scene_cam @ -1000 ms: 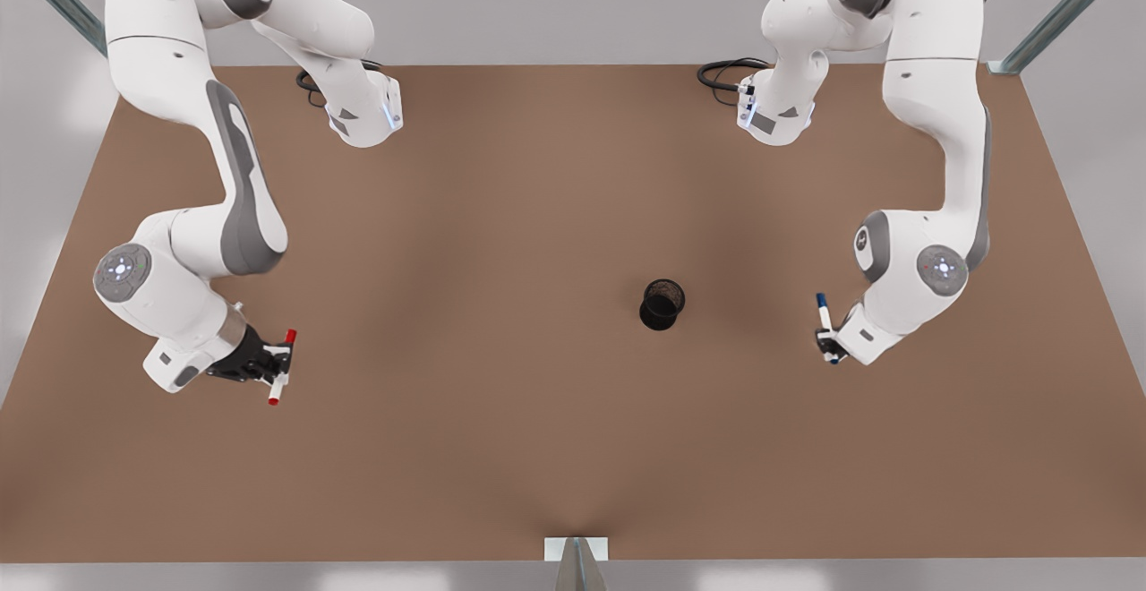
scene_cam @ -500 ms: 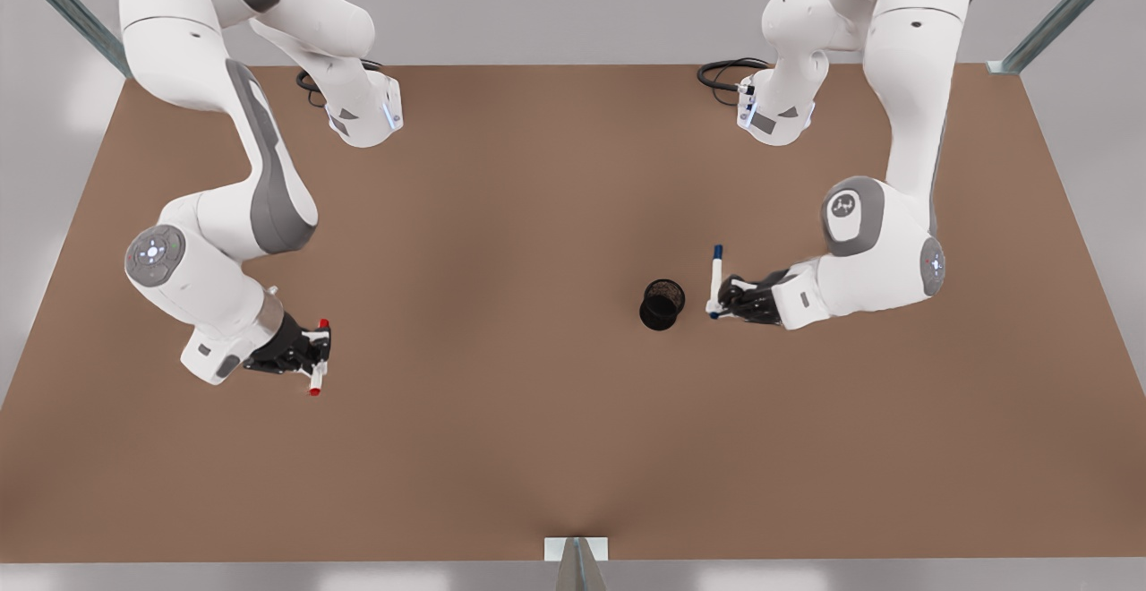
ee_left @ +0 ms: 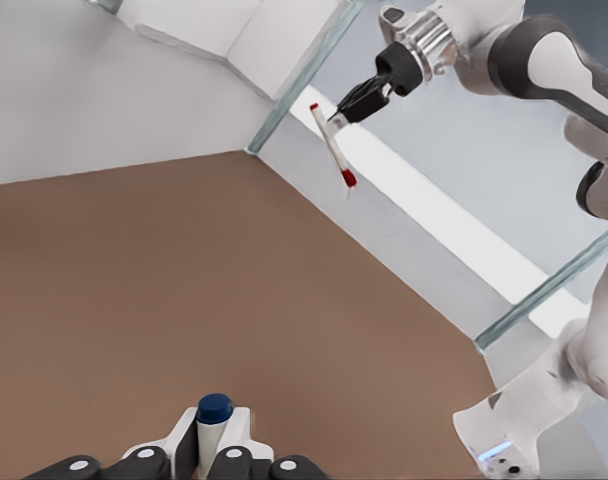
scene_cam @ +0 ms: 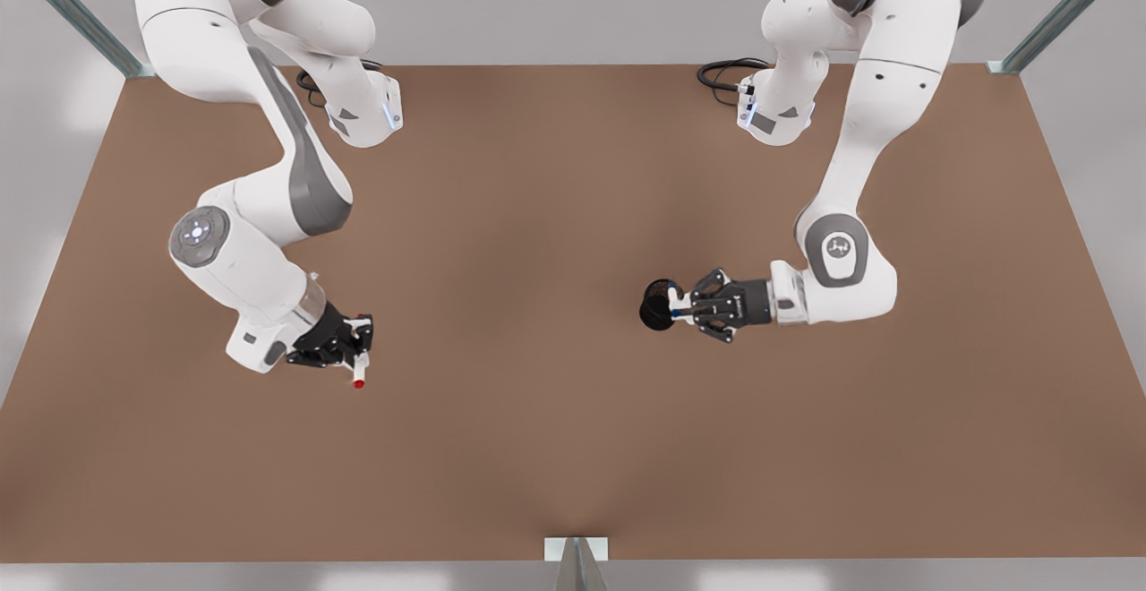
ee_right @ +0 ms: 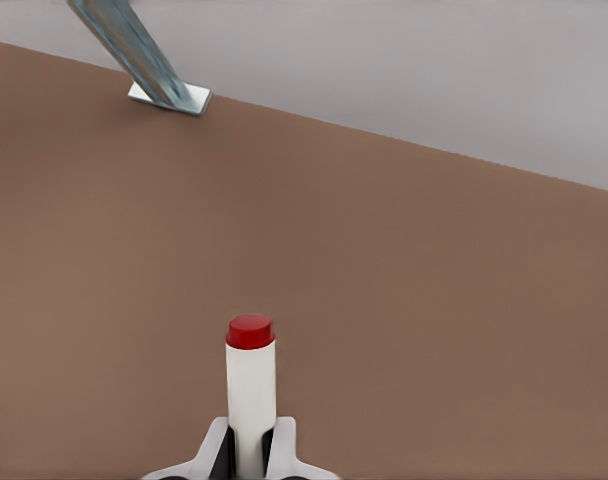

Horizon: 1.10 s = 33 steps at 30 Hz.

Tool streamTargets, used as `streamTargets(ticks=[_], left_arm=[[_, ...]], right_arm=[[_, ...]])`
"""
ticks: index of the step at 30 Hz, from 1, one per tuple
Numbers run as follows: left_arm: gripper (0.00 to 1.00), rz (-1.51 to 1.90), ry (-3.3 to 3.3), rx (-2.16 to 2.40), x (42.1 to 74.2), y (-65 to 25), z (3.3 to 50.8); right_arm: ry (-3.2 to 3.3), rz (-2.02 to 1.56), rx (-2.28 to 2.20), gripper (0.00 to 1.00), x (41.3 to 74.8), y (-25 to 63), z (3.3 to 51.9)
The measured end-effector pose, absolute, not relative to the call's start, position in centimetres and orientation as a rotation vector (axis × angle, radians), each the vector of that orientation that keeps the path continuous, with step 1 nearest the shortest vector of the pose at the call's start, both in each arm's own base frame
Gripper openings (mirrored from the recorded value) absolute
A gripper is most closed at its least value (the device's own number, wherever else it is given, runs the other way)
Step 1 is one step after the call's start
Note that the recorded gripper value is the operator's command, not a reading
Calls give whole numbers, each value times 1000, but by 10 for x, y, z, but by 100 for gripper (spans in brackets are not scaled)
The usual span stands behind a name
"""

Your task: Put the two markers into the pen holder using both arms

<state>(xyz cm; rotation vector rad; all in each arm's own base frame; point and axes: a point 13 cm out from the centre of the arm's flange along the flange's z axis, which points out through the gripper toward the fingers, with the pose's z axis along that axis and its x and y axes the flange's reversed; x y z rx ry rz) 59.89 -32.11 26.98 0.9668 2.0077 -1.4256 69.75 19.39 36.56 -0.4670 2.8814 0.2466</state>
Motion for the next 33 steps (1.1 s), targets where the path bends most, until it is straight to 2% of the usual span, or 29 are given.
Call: streamTargets(ticks=[6, 12, 13, 16, 18, 20, 24, 26, 28, 31, 33], left_arm=[[21, -1307, 1783, 1134, 591, -326, 235], [21, -1220, 1657, 1264, 555, -319, 195], [100, -1206, 1632, 1286, 552, -319, 192], [100, -1163, 1542, 1363, 545, -322, 193], [100, -1101, 1483, 1408, 554, -308, 209], [100, -990, 1428, 1503, 582, -275, 240], [100, -612, 1409, 1945, 657, -198, 327], [100, -432, 1576, 2092, 677, -146, 355], [100, -249, 1784, 2165, 678, -109, 394], [100, -73, 2125, 2050, 648, -55, 464], [100, -28, 2345, 1897, 630, -23, 479]], right_arm=[[2864, 276, -484, 21, 693, 216, 372], [2857, 292, -493, 21, 690, 231, 374], [2856, 294, -494, 21, 689, 232, 374], [2854, 296, -488, 21, 690, 233, 374], [2849, 301, -499, 21, 688, 242, 373], [2837, 309, -518, 21, 686, 257, 374], [2805, 337, -565, 21, 676, 299, 377], [2765, 367, -610, 21, 665, 341, 381], [2726, 421, -636, 21, 658, 382, 372], [2628, 515, -680, 21, 643, 459, 358], [2528, 561, -698, 21, 640, 501, 367]])
